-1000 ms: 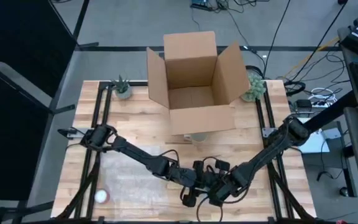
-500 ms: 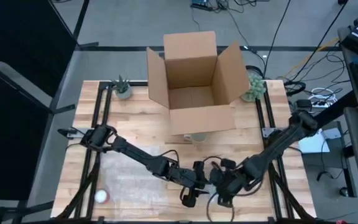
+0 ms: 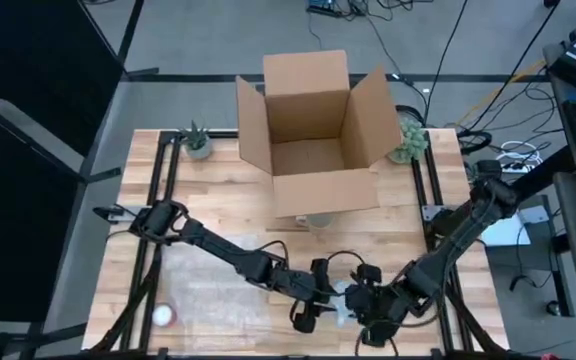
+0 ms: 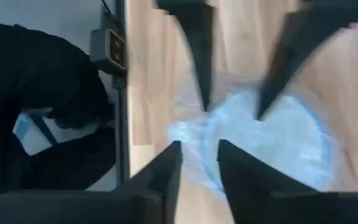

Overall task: Wrap mug
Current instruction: Put the wrapped red mug into the cardboard box

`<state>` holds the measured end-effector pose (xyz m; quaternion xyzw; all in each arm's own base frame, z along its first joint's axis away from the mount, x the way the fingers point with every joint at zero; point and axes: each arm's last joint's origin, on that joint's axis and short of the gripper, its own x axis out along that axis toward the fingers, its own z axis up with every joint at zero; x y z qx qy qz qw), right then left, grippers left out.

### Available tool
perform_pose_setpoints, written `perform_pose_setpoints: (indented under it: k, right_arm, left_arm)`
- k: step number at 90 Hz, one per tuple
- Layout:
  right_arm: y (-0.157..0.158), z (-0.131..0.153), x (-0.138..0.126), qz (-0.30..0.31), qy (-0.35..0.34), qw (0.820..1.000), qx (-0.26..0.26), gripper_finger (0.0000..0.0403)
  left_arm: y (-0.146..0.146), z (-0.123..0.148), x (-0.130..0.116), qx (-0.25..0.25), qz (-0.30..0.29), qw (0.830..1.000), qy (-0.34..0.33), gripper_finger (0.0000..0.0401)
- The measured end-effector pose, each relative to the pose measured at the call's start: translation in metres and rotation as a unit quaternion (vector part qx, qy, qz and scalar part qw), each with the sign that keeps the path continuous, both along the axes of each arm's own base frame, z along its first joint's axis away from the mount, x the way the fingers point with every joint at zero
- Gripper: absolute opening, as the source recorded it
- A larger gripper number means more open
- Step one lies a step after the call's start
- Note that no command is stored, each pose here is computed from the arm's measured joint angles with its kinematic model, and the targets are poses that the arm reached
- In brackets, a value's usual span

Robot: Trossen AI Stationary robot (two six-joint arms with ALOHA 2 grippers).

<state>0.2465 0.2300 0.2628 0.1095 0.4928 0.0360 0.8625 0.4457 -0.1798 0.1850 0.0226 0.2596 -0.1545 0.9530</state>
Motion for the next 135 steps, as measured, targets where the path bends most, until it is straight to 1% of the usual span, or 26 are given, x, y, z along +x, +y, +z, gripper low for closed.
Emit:
perform_pose_setpoints:
  k: [11,19,28,38,44,52,59,67,70,73,82,93,105,109,118,126,135]
  right_arm:
    - [0.005,-0.015,0.001,0.041,0.019,0.998,-0.046,0.0184]
    - [0.007,-0.026,0.003,0.068,0.034,0.994,-0.077,0.0214]
    - [0.008,-0.039,0.009,0.068,0.051,0.992,-0.091,0.0233]
    - [0.007,-0.057,0.017,0.060,0.073,0.989,-0.111,0.0234]
    - [0.007,-0.064,0.021,0.056,0.080,0.988,-0.116,0.0221]
    - [0.008,-0.071,0.025,0.056,0.089,0.987,-0.118,0.0181]
    - [0.007,-0.073,0.026,0.055,0.096,0.988,-0.110,0.0126]
    - [0.008,-0.073,0.025,0.056,0.098,0.988,-0.105,0.0046]
    - [0.007,-0.072,0.025,0.058,0.100,0.988,-0.103,0.0027]
    - [0.007,-0.071,0.024,0.058,0.102,0.988,-0.100,0.0020]
    - [0.008,-0.067,0.021,0.046,0.100,0.990,-0.091,0.0020]
    - [0.012,-0.053,0.015,0.057,0.089,0.991,-0.083,0.0012]
    - [0.018,-0.008,0.014,0.078,0.025,0.995,-0.055,0.0012]
    - [0.018,0.007,0.015,0.083,0.002,0.995,-0.053,0.0012]
    - [0.013,0.040,0.020,0.086,-0.064,0.992,-0.072,0.0012]
    - [0.005,0.074,0.022,0.085,-0.131,0.983,-0.098,0.0011]
    - [-0.002,0.105,0.026,0.097,-0.186,0.969,-0.128,0.0011]
  left_arm:
    - [0.000,0.000,0.000,0.001,0.000,1.000,0.000,0.0164]
    - [0.000,0.000,0.000,0.002,0.000,1.000,0.000,0.0164]
    - [0.000,0.000,0.000,0.002,0.001,1.000,-0.001,0.0164]
    - [0.000,0.001,0.000,0.001,0.002,1.000,-0.002,0.0164]
    - [0.000,0.004,-0.001,0.000,0.001,1.000,-0.002,0.0164]
    - [0.001,0.009,-0.003,-0.001,0.001,1.000,-0.001,0.0164]
    - [0.002,0.017,-0.007,-0.002,0.002,1.000,0.001,0.0164]
    - [0.001,0.033,-0.015,-0.001,-0.003,1.000,0.005,0.0164]
    - [0.000,0.040,-0.017,-0.005,-0.005,1.000,-0.003,0.0164]
    - [0.000,0.047,-0.021,-0.002,-0.004,1.000,-0.002,0.0164]
    - [0.000,0.066,-0.033,0.002,-0.008,1.000,0.002,0.0164]
    - [0.002,0.089,-0.053,0.012,-0.001,1.000,0.020,0.0164]
    - [0.007,0.114,-0.079,0.024,0.020,0.998,0.052,0.0164]
    - [0.009,0.120,-0.086,0.019,0.024,0.998,0.061,0.0164]
    - [0.014,0.135,-0.108,0.023,0.030,0.995,0.090,0.0164]
    - [0.021,0.152,-0.128,0.030,0.053,0.994,0.092,0.0164]
    - [0.029,0.174,-0.150,0.036,0.081,0.993,0.077,0.0164]
